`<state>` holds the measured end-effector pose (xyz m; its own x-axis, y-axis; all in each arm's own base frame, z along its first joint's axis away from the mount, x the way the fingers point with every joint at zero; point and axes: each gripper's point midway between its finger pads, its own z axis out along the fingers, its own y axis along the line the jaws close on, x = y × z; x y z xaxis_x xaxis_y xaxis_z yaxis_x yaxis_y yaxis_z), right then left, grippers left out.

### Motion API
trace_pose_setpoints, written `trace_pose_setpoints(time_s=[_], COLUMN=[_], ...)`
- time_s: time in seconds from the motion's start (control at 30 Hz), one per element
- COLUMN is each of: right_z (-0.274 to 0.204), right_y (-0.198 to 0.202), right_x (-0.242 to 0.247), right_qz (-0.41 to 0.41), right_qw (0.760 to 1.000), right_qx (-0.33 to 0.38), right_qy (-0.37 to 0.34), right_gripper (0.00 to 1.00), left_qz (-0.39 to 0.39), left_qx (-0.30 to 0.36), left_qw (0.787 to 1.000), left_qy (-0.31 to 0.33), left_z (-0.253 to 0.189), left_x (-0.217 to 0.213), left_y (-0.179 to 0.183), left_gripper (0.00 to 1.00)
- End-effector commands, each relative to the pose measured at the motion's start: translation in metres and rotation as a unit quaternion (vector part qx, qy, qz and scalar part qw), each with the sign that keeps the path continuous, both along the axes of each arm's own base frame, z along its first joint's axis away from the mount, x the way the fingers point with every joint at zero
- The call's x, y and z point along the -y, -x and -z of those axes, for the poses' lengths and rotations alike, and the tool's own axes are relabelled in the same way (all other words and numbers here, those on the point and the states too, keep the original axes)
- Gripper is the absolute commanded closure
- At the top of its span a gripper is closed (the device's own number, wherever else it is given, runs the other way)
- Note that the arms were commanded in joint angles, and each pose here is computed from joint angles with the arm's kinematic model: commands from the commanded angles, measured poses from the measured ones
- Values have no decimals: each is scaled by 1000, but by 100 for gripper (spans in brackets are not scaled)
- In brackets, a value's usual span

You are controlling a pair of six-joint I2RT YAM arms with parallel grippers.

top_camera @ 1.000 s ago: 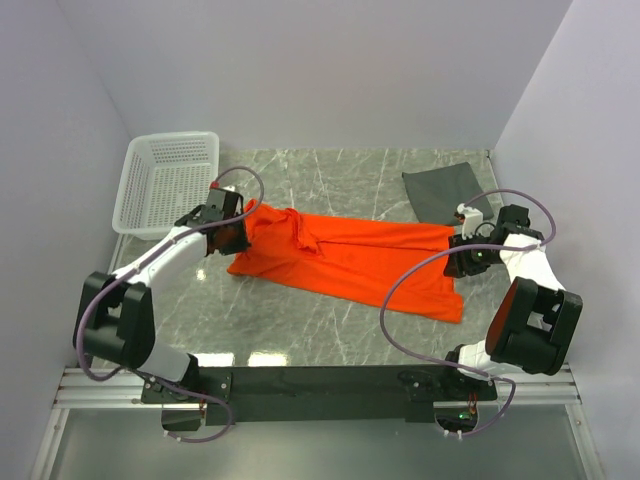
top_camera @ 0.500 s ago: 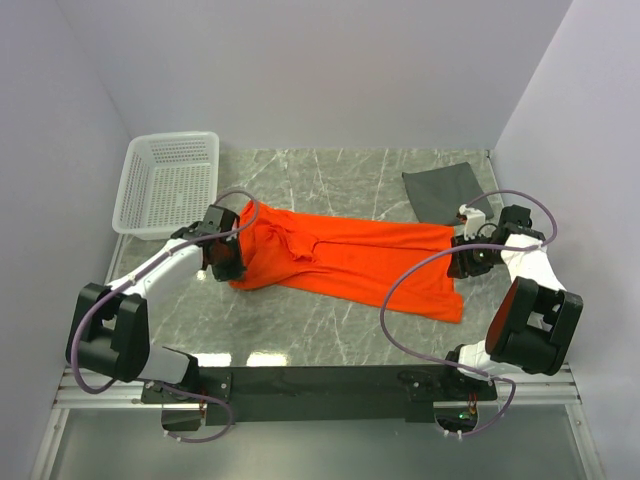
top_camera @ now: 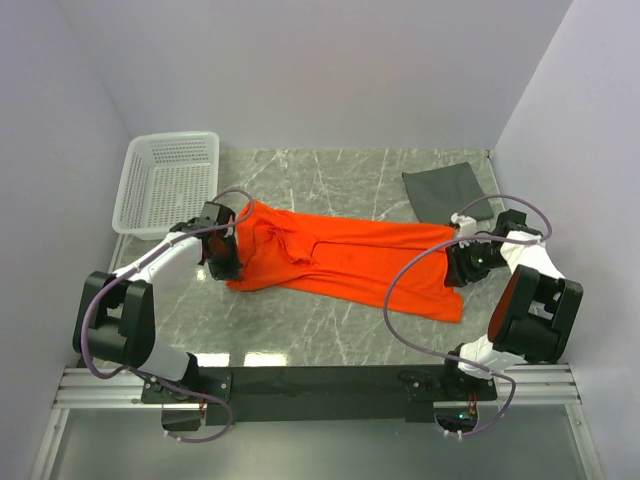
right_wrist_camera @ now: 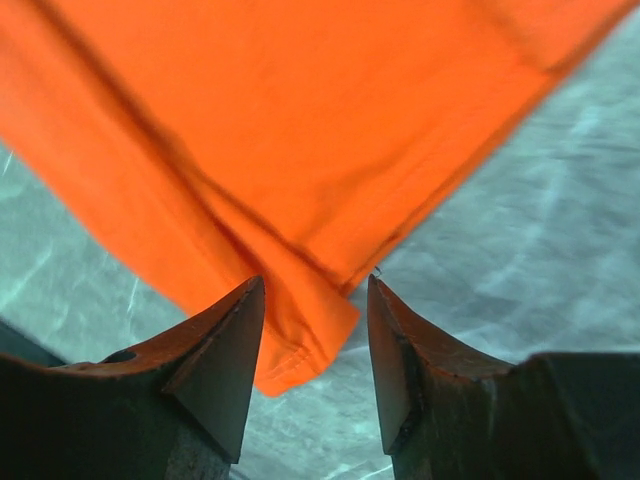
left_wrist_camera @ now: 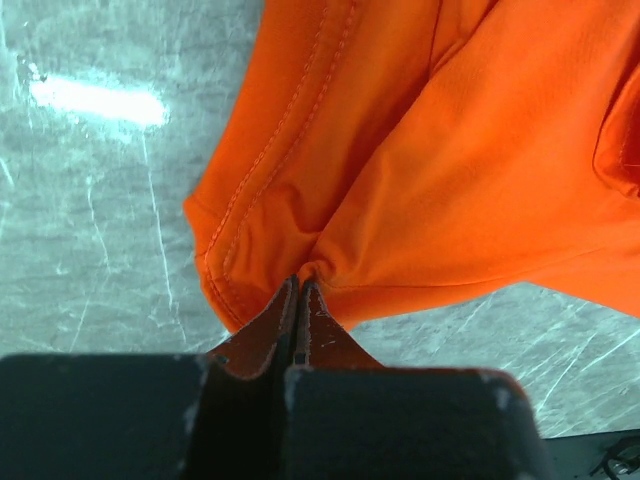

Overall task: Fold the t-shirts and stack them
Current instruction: Fold the tshirt

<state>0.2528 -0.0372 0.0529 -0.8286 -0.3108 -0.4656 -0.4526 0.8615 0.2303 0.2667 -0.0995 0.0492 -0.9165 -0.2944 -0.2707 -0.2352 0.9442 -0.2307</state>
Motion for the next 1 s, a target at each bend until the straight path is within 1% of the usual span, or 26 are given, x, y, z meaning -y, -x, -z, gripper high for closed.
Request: trace_pose_setpoints(time_s=[0.0,0.13,0.23,0.37,0.67,0.87,0.97], right_z=[-5,-5,-4,2,23,31,32], right_y=[7,16,28,36,34,35,34], right_x=[-8,-12,-17,-19,-25,-21,-19], right_qz=[-73,-132,-173,-205,-227,-222,-216], right_qw=[997,991,985,979,973,973,974], right_qx=[-1,7,-2,-5,-33,-48,-47], right_qy=[-17,-17,-18,-8,16,29,39], right_gripper=[46,45,45,44,45,48,54], left_qz=[17,19,23,26,29,27,24], left_qx=[40,46,49,52,57,61,66], left_qw=[999,999,998,998,997,997,997], left_qy=[14,19,25,30,33,36,36], left_z=[-18,-20,-20,-20,-21,-22,-25], left_x=[6,6,8,10,9,8,6], left_y=[-24,-27,-28,-30,-32,-34,-37], left_gripper=[99,99,99,99,99,99,99])
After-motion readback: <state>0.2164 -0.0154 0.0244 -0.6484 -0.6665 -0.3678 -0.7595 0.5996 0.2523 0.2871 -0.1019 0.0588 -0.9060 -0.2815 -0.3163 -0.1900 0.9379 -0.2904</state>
